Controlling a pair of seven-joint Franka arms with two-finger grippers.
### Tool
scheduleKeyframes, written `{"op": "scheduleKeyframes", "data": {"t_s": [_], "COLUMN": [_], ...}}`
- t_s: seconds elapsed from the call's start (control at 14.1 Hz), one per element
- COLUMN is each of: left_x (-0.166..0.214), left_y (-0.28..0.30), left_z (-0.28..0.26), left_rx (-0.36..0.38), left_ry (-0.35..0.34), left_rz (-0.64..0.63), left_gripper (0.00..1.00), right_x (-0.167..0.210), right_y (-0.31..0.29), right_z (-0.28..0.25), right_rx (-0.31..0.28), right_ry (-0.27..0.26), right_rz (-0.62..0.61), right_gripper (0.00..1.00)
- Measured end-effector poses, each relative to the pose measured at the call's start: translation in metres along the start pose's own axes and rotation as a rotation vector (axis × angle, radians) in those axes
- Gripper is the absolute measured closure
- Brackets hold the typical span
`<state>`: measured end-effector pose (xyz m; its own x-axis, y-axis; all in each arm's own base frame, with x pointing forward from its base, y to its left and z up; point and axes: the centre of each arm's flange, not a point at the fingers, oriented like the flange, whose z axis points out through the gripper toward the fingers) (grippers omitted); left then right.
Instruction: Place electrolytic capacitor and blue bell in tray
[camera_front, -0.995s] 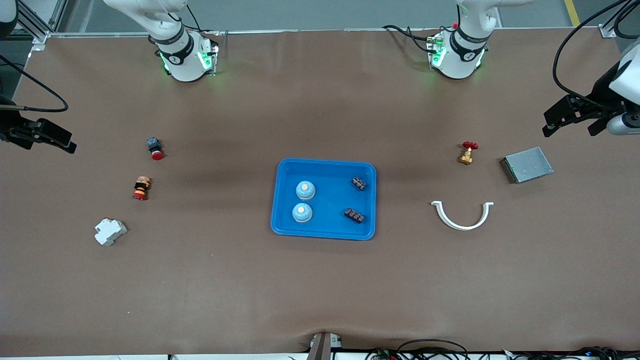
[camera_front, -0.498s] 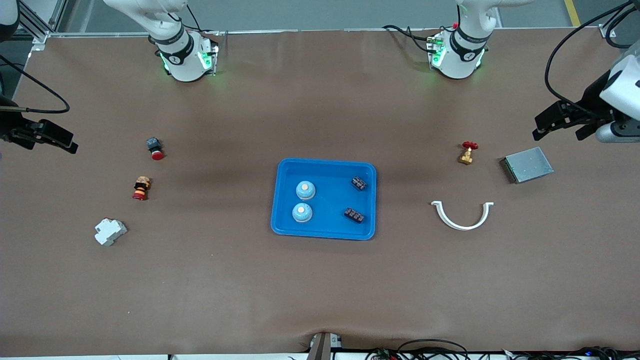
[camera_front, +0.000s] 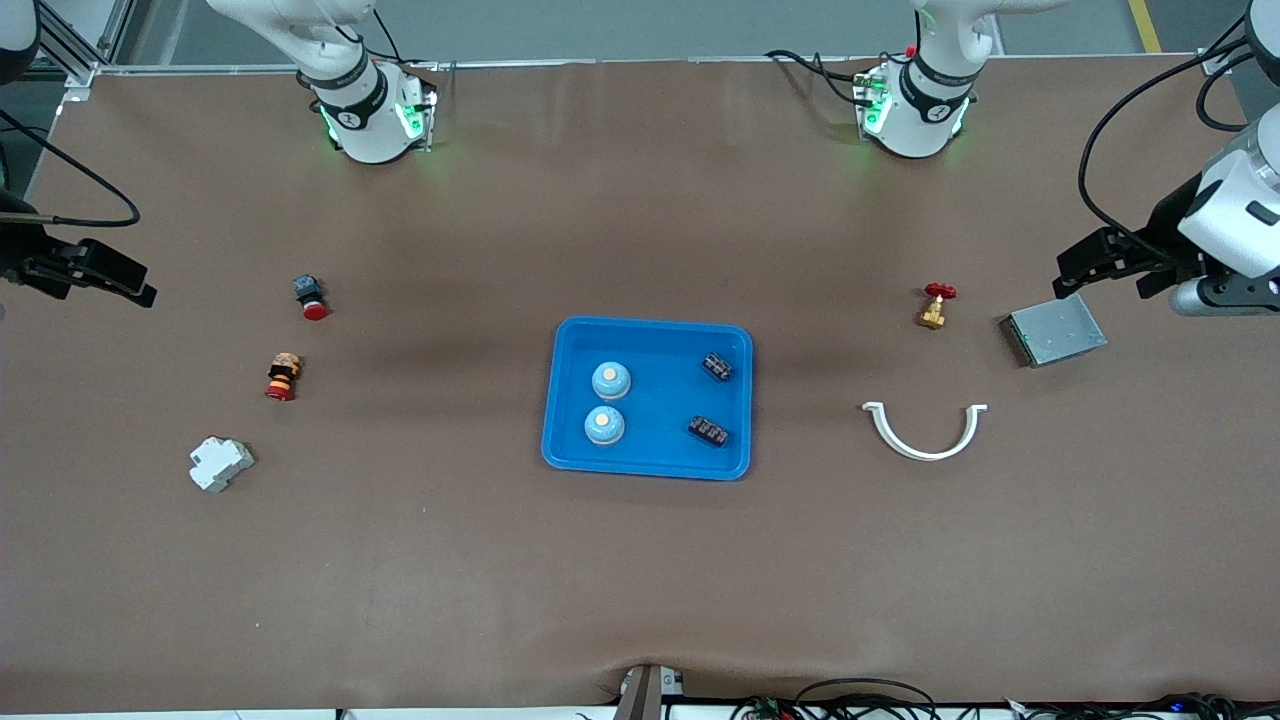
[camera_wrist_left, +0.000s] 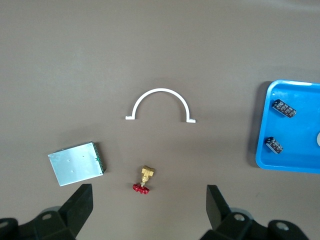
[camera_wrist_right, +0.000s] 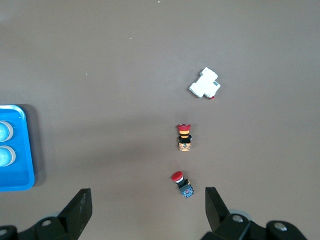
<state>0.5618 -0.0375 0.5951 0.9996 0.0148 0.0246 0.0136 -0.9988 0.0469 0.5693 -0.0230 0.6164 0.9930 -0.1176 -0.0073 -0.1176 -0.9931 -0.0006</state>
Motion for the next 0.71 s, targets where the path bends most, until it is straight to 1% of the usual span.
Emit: {"op": "scheduleKeyframes", "data": {"t_s": [0.21,0.71], "left_x": [0.0015,-0.0022], "left_y": [0.0042,0.0038], "left_z": [0.0,0.0029], "left_rx": [0.023,0.027], "left_ry": [0.001,-0.033], "left_rz": [0.015,0.015], "left_gripper": [0.0,0.0], "right_x": [0.0,0.0023], "right_y": [0.0,-0.0004], "right_z": [0.0008,0.0034], "right_rx": [0.0,0.002], "right_ry": [-0.001,0.012], "right_rz": [0.0,0.0], "right_gripper": [0.0,0.0]}}
